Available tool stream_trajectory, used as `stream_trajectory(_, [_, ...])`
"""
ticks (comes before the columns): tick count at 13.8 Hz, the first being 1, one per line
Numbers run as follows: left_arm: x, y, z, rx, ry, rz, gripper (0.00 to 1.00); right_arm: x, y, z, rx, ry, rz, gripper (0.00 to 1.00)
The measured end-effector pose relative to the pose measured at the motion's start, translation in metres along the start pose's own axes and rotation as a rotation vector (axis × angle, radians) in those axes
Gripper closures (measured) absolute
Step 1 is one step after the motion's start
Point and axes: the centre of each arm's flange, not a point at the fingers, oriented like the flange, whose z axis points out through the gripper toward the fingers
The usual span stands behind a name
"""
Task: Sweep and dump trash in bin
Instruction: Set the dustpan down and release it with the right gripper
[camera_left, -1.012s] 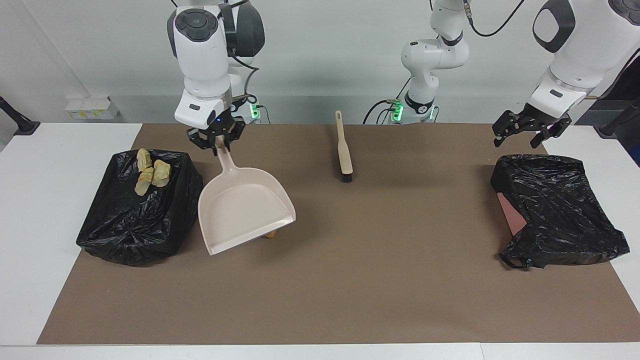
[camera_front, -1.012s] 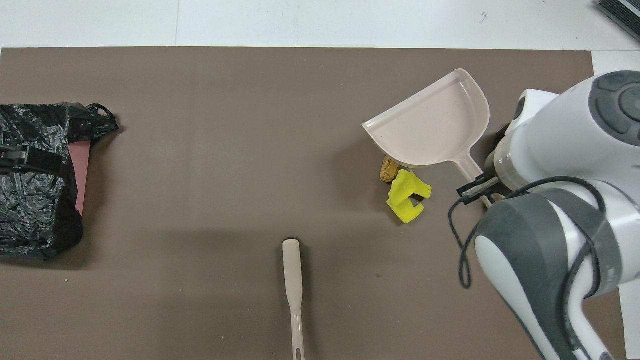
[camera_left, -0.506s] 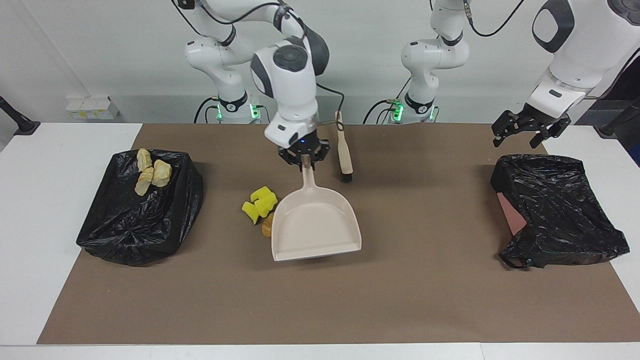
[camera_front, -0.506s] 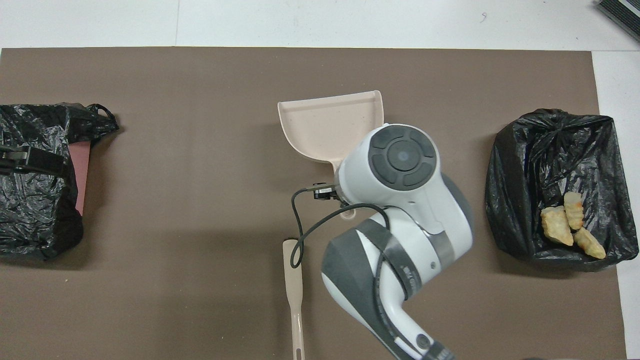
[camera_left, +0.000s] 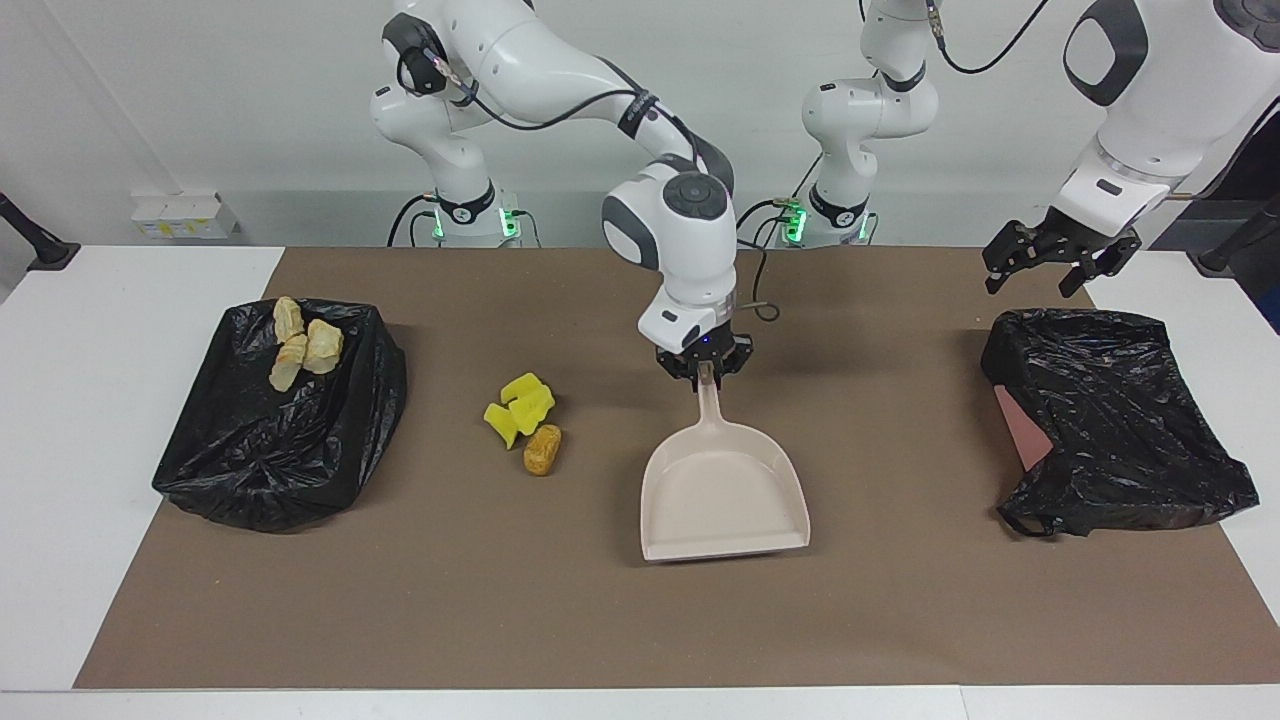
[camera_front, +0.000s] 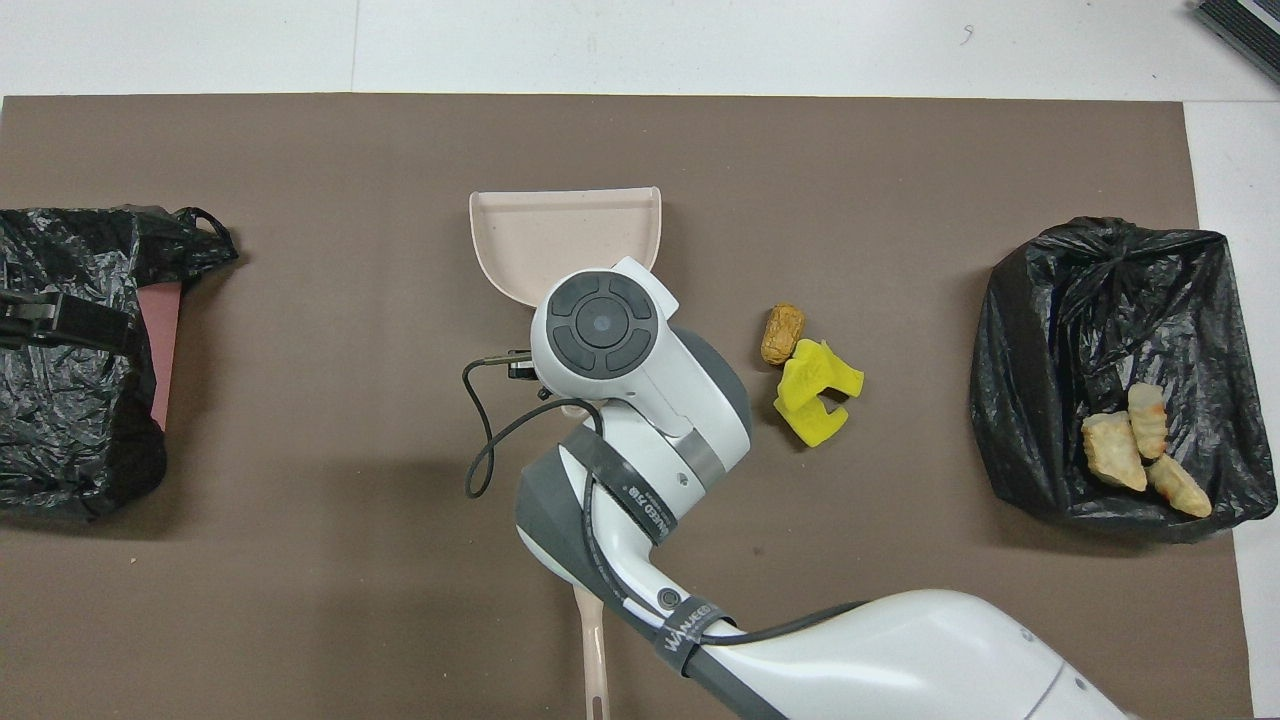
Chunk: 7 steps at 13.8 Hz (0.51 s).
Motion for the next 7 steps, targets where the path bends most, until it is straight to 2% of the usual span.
stream_trajectory(4, [0.000, 0.001, 0.000, -0.003, 0.000, 0.002, 0.00, 0.003, 0.000, 0.022, 0.012, 0.005, 0.001, 0.68])
stream_trajectory(5, [0.000, 0.001, 0.000, -0.004, 0.000, 0.002, 0.00, 0.003, 0.000, 0.023, 0.005, 0.008, -0.004, 0.64])
stream_trajectory(7, [0.000, 0.001, 0.000, -0.005, 0.000, 0.003, 0.00, 0.004, 0.002, 0.021, -0.010, 0.021, -0.035, 0.40])
